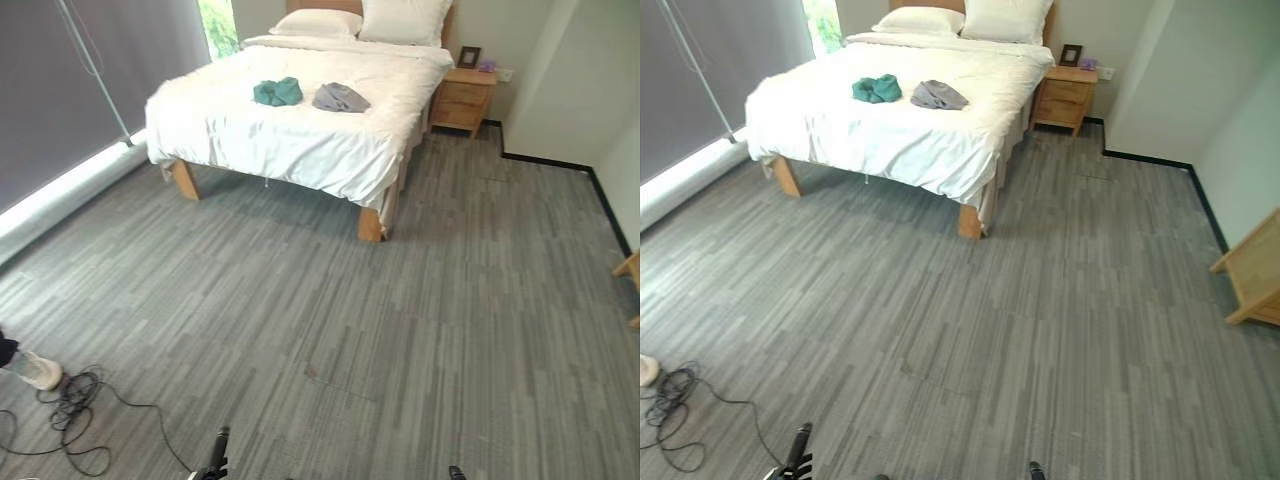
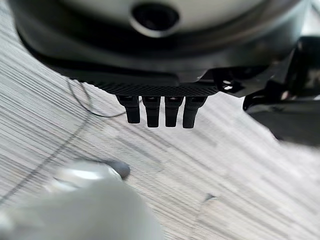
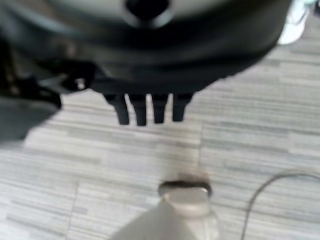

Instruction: Pick up bed clothes into laundry basket.

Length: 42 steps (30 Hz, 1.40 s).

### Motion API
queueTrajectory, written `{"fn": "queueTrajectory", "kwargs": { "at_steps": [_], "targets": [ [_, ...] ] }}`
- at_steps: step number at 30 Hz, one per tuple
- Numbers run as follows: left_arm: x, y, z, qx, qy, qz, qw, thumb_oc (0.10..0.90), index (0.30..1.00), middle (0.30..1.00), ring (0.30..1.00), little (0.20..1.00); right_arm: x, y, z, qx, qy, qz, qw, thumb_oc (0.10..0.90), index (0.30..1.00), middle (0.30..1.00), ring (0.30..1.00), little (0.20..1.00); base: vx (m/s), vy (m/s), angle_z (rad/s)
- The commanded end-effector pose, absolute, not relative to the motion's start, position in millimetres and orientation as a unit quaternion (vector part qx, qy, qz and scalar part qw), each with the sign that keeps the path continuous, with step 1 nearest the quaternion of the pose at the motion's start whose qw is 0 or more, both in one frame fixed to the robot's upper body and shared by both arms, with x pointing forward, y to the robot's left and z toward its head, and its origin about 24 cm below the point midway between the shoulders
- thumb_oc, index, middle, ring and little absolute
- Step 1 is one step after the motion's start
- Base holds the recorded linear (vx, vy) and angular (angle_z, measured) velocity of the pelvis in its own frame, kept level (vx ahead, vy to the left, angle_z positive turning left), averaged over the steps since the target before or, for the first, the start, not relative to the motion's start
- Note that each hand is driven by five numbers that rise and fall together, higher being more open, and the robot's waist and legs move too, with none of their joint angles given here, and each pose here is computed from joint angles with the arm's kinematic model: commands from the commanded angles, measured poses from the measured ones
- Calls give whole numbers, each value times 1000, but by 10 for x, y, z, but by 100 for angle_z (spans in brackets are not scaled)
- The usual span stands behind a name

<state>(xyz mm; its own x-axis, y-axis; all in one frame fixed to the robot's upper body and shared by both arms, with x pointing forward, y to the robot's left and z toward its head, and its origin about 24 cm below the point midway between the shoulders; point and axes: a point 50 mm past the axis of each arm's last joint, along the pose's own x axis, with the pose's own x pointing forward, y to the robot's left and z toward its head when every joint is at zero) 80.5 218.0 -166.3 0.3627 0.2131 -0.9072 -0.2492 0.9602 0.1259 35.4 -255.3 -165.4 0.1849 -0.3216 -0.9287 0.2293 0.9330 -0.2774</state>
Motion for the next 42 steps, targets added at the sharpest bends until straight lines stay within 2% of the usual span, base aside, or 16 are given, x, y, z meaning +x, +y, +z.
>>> {"fn": "queueTrajectory", "kwargs": {
  "at_steps": [1,6,14,16,18,21,22,23,24,25,27,28,29,31,32,42],
  "targets": [
    [1275,2135,-1541,-38,475,140,868,800,900,900,900,900,747,-2504,-1611,-35,561,-171,809,800,900,900,900,900,34,33,0],
    [1170,2162,-1577,-30,495,138,857,800,900,900,900,900,833,-2490,-1600,-21,553,-173,815,800,900,900,900,900,32,33,2],
    [706,2268,-1679,-15,569,149,809,800,900,900,900,900,542,-2465,-1663,-2,597,-182,782,800,900,900,900,900,37,14,2],
    [490,2319,-1706,25,622,141,770,800,900,900,900,900,478,-2503,-1662,-11,609,-183,772,800,900,900,900,900,36,11,5],
    [509,2296,-1710,32,628,132,766,800,900,900,900,900,502,-2528,-1653,-18,611,-182,770,800,900,900,900,900,11,14,-5],
    [840,2277,-1662,27,585,109,803,800,900,900,900,900,566,-2737,-1582,-19,603,-215,768,800,900,900,900,900,29,28,-16],
    [1038,2287,-1613,46,558,96,823,800,900,900,900,900,717,-2805,-1535,14,569,-244,785,800,900,900,900,900,22,18,-15],
    [1041,2285,-1613,46,558,96,823,800,900,900,900,900,717,-2807,-1534,14,569,-244,785,800,900,900,900,900,17,28,-18],
    [1412,2273,-1491,70,499,80,860,800,900,900,900,900,923,-2885,-1460,79,511,-284,808,800,900,900,900,900,5,15,-14],
    [1413,2273,-1491,70,499,80,860,800,900,900,900,900,923,-2885,-1460,79,511,-284,808,800,900,900,900,900,1,25,-10],
    [1993,2233,-1133,54,365,59,928,800,900,900,900,900,1271,-3070,-1264,107,426,-299,847,800,900,900,900,900,0,0,0],
    [1986,2235,-1134,55,366,59,927,800,900,900,900,900,1265,-3067,-1267,108,426,-300,847,800,900,900,900,900,-32,0,1],
    [2271,2256,-704,41,248,43,967,800,900,900,900,900,1694,-3095,-983,86,331,-276,898,800,900,900,900,900,0,0,0],
    [2267,2311,-602,37,223,50,973,800,900,900,900,900,1796,-3029,-887,83,296,-261,915,800,900,900,900,900,0,0,0],
    [2277,2411,-482,24,191,99,976,800,900,900,900,900,1992,-2829,-705,115,224,-239,938,800,900,900,900,900,0,0,0],
    [2245,2519,-275,29,141,132,981,800,900,900,900,900,2090,-2464,-508,111,171,-168,965,800,900,900,900,900,29,38,-2]
  ]
}}
